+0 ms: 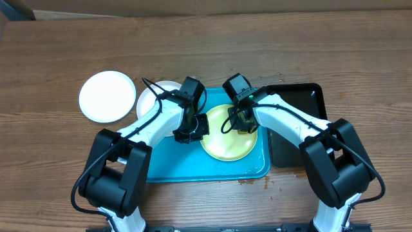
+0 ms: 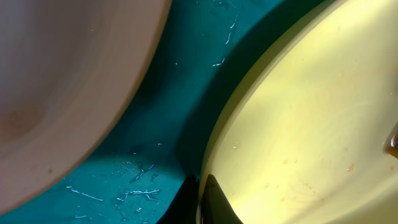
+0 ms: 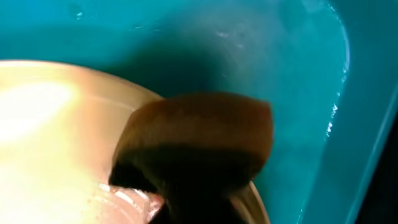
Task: Clean dirty plates on tray and stack at the side
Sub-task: 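Scrub the yellow plate with the sponge in the right gripper, then return the sponge to the black tray, release, raise right gripper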
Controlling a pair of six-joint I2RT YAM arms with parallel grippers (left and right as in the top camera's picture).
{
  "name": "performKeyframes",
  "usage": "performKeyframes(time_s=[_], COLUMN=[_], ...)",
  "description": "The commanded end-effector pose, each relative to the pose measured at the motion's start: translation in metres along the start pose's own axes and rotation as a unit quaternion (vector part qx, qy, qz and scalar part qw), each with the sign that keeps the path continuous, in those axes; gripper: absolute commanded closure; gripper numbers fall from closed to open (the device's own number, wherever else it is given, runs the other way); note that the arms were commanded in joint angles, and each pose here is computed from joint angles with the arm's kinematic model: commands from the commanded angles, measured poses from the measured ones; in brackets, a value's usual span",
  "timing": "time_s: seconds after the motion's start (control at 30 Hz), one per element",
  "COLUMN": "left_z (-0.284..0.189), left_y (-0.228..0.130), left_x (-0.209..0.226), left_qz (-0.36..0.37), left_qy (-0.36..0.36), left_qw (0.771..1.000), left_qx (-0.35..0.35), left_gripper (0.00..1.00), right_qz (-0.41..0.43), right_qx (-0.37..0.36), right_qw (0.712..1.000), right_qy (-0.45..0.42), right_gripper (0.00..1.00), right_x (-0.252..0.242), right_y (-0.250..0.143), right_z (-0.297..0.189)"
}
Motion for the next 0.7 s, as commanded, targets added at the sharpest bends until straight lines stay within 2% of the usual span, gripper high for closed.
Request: performKeyframes(time_s=[0.0,0.27,0.67], left_z=[0.01,0.01,0.01], left_y=[-0.005,-0.004,-0.004], left_x=[0.006,0.006,0.005], left_qz=[0.012,0.012,0.013], left_qy=[0.012,0.011,0.01], left_qw=[1.0,1.0,1.0], left_qx=[0.018,0.016,0.015], left_gripper=[0.96,0.96,0.96], right_qz=[0.019,0.022,0.013], right_qx=[0.041,0.066,0.058], right_qw=[0.999,0.995,0.976], right_qy=[0.0,0.074,0.208], right_gripper=[0.96,0.96,0.96], right_x=[-0.001,0.018,0.063], right_y=[-0.014,-0.02,-0.013], right_z=[0.017,0.015,0.004])
Point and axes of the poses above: each gripper's point midway between its finger pads, its own z axis out along the fingers, its own x axis along the line the jaws close on, y = z × x, the point moved 6 cm from there along -z, back along the fingers, and after that the axes turned 2 degrees about -z, right-handed, at the moved point
